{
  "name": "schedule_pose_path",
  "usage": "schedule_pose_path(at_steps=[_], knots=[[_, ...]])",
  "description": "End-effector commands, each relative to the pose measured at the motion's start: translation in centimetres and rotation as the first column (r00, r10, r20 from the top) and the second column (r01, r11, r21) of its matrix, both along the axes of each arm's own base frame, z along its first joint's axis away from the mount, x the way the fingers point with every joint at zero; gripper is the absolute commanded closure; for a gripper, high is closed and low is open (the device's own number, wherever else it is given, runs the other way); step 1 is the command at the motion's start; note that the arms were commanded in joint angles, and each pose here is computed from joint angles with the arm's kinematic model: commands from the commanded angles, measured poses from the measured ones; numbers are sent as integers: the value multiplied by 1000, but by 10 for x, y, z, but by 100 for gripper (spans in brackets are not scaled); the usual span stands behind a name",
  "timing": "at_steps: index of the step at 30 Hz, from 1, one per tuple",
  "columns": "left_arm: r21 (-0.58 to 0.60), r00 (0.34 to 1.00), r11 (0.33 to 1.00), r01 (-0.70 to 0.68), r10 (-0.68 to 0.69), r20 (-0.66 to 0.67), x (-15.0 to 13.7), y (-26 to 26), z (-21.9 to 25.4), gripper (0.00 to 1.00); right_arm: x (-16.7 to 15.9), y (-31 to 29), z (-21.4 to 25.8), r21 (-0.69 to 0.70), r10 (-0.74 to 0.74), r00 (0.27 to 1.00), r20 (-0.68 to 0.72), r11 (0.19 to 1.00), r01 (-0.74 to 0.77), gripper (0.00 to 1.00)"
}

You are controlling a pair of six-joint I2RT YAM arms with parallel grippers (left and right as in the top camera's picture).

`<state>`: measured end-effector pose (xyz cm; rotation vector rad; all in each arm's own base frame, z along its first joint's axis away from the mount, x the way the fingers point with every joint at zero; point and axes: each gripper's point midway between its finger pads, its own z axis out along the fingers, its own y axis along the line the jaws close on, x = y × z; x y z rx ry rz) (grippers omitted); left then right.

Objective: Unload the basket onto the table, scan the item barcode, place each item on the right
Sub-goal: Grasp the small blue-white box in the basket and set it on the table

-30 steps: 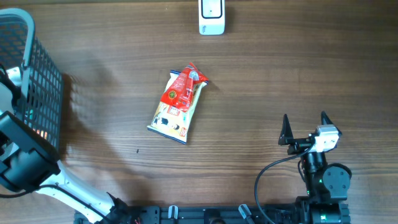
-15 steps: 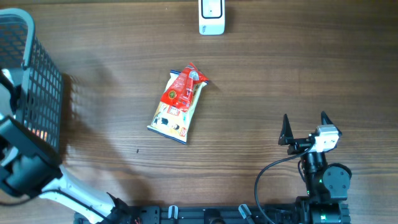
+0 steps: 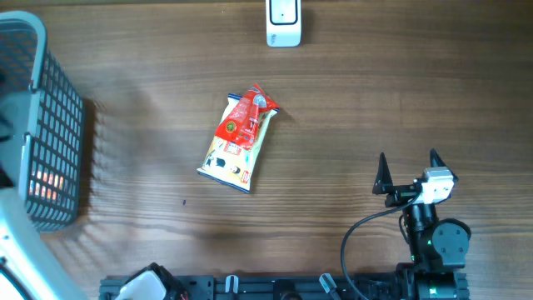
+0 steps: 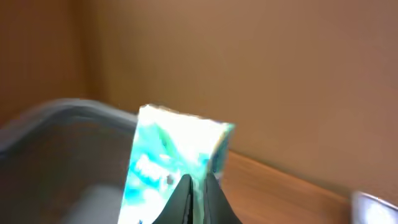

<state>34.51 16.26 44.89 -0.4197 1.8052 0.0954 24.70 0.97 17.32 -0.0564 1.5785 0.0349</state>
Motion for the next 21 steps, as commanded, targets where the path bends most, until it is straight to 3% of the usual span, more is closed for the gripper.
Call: schedule_pose_path(at_steps=[1,5,8,11,13,16,19,20,21], knots=[[-181,937,923,340,-349,-15,23,-108,-18,96,0,-2,2,-10,-11,1000,8,1000,11,0],[-319,783,794,517,-590,-197,37,-210,-82,96,0,-2,2,-10,-11,1000,8,1000,11,0],[-437,598,699,566,-713,-365,41,-282,-154,96,0,-2,2,-10,-11,1000,9,1000,11,0],[-510,446,655,558,-755,-480,41,-327,-216,96,0,-2,2,-10,-11,1000,8,1000,11,0],[-520,381,663,538,-742,-552,44,-344,-253,96,0,-2,2,-10,-11,1000,8,1000,11,0],[-445,355,740,505,-648,-674,50,-343,-299,96,0,-2,2,-10,-11,1000,8,1000,11,0],[-354,413,793,495,-573,-708,59,-327,-295,96,0,-2,2,-10,-11,1000,8,1000,11,0],[-335,440,802,495,-563,-699,62,-322,-283,91,0,-2,2,-10,-11,1000,9,1000,11,0],[-321,470,806,498,-562,-681,64,-318,-267,78,0,-2,2,-10,-11,1000,9,1000,11,0]])
